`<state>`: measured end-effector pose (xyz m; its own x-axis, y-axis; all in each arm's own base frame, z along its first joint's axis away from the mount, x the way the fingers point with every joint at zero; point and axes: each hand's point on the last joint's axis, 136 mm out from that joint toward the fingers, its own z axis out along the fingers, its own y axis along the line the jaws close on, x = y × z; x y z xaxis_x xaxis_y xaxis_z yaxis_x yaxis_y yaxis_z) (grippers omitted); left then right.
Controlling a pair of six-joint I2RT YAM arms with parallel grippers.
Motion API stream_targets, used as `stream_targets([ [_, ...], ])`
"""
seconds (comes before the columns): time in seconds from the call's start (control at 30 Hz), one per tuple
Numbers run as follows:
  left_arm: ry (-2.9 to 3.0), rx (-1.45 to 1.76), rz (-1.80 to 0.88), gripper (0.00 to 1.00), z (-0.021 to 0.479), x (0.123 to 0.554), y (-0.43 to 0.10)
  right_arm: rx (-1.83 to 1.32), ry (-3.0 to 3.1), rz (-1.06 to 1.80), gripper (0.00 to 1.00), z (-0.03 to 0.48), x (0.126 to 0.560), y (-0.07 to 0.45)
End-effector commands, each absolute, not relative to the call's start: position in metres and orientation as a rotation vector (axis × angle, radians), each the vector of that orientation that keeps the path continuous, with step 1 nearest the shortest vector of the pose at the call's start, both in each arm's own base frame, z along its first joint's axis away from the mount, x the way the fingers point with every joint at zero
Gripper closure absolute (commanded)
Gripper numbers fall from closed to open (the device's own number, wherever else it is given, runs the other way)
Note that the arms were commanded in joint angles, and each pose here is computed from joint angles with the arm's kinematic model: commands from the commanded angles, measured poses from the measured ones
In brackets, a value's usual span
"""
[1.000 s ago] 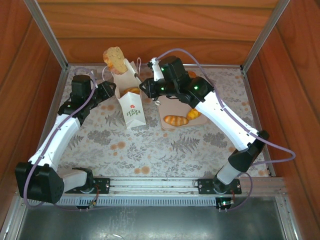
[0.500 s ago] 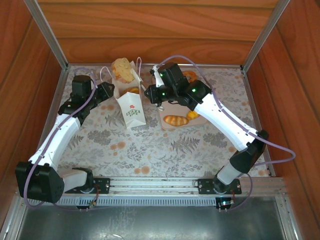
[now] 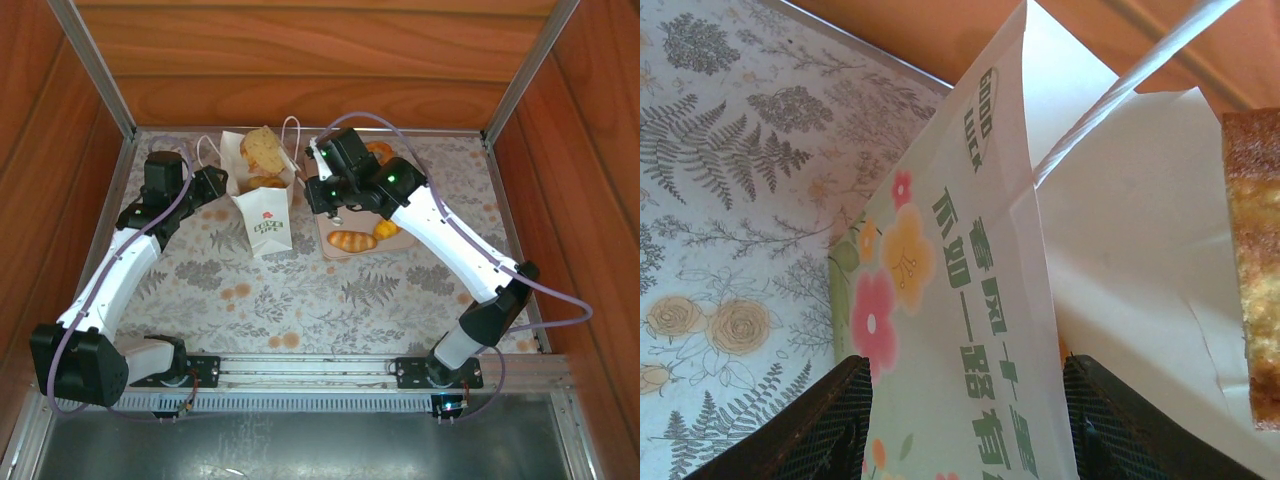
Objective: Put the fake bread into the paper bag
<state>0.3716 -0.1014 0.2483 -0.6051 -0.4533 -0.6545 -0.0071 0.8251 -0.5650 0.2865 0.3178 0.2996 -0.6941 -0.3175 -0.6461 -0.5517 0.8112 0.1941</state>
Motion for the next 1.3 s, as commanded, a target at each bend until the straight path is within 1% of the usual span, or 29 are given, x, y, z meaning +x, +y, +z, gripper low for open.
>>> stream_targets([
  [0.0, 2.139, -0.328, -0.644, 0.45, 0.251, 0.367, -0.098, -0.669, 2.370, 0.451, 0.80, 0.304, 0.287, 0.314],
  [0.2, 2.140, -0.324, -0.645, 0.45, 0.251, 0.366, -0.098, -0.677, 2.378, 0.455, 0.72, 0.301, 0.287, 0.317],
  [0.53, 2.140, -0.319, -0.649, 0.45, 0.253, 0.366, -0.099, -0.668, 2.360, 0.463, 0.63, 0.306, 0.288, 0.317],
  [0.87, 2.136, -0.309, -0.679, 0.45, 0.258, 0.368, -0.103, -0.667, 2.332, 0.496, 0.63, 0.315, 0.288, 0.321],
  [1.07, 2.117, -0.291, -0.721, 0.45, 0.270, 0.368, -0.109, -0.682, 2.242, 0.585, 0.63, 0.339, 0.284, 0.327],
  [1.2, 2.103, -0.266, -0.762, 0.40, 0.280, 0.366, -0.114, -0.690, 2.133, 0.652, 0.64, 0.370, 0.276, 0.324],
  [1.27, 2.087, -0.257, -0.768, 0.37, 0.287, 0.364, -0.114, -0.684, 2.095, 0.668, 0.64, 0.383, 0.270, 0.318],
])
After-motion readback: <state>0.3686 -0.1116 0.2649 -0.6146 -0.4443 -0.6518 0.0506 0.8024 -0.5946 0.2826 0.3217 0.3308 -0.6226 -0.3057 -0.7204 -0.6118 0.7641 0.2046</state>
